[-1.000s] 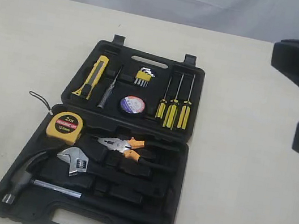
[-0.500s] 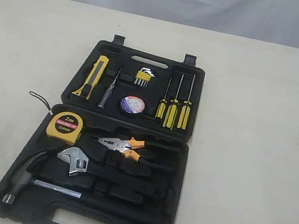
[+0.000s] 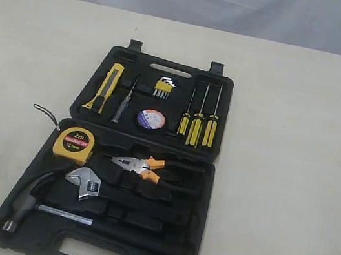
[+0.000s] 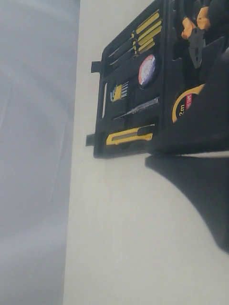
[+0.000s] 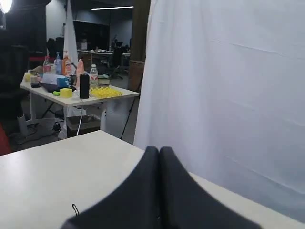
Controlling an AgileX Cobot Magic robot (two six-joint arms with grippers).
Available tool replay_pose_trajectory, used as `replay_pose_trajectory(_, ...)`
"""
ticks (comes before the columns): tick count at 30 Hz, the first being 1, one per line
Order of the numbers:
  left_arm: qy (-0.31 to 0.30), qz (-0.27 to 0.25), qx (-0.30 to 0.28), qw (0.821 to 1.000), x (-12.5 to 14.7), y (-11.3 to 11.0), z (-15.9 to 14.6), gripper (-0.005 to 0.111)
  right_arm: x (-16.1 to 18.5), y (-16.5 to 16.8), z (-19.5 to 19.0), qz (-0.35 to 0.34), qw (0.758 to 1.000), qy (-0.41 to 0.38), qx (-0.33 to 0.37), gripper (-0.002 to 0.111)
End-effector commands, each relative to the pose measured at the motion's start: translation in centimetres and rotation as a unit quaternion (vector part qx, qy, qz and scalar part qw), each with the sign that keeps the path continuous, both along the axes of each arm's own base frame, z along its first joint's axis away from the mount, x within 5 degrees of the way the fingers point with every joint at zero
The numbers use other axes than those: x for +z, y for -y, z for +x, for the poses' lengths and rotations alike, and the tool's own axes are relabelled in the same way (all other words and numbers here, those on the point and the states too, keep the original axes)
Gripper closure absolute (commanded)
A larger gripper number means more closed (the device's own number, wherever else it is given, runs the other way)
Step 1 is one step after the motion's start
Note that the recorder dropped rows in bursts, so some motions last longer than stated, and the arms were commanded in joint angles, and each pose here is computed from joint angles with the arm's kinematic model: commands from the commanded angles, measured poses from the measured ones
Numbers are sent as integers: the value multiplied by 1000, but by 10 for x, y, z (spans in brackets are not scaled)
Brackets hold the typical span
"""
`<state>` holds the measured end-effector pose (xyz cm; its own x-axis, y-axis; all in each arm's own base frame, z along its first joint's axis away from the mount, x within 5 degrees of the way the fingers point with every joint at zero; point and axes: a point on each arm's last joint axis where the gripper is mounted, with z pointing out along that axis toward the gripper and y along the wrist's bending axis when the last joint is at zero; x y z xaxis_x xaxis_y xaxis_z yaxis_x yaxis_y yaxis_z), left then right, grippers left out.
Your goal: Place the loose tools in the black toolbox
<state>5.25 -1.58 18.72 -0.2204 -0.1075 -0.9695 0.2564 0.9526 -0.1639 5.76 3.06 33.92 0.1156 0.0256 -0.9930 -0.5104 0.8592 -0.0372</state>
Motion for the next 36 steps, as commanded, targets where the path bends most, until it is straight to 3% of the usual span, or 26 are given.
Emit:
replay_pose_trajectory(1,-2,-3,-3,1000,1,0,0,107,-8,19,-10,60,995,-59,-46,109)
replay_pose_trajectory(13,-2,-3,-3,1000,1,0,0,107,-7,39,-31,97,994,-21,-53,109)
replay_pose_trajectory(36,-2,-3,-3,1000,1,0,0,107,-4,38,-33,111,993,-7,-36,109)
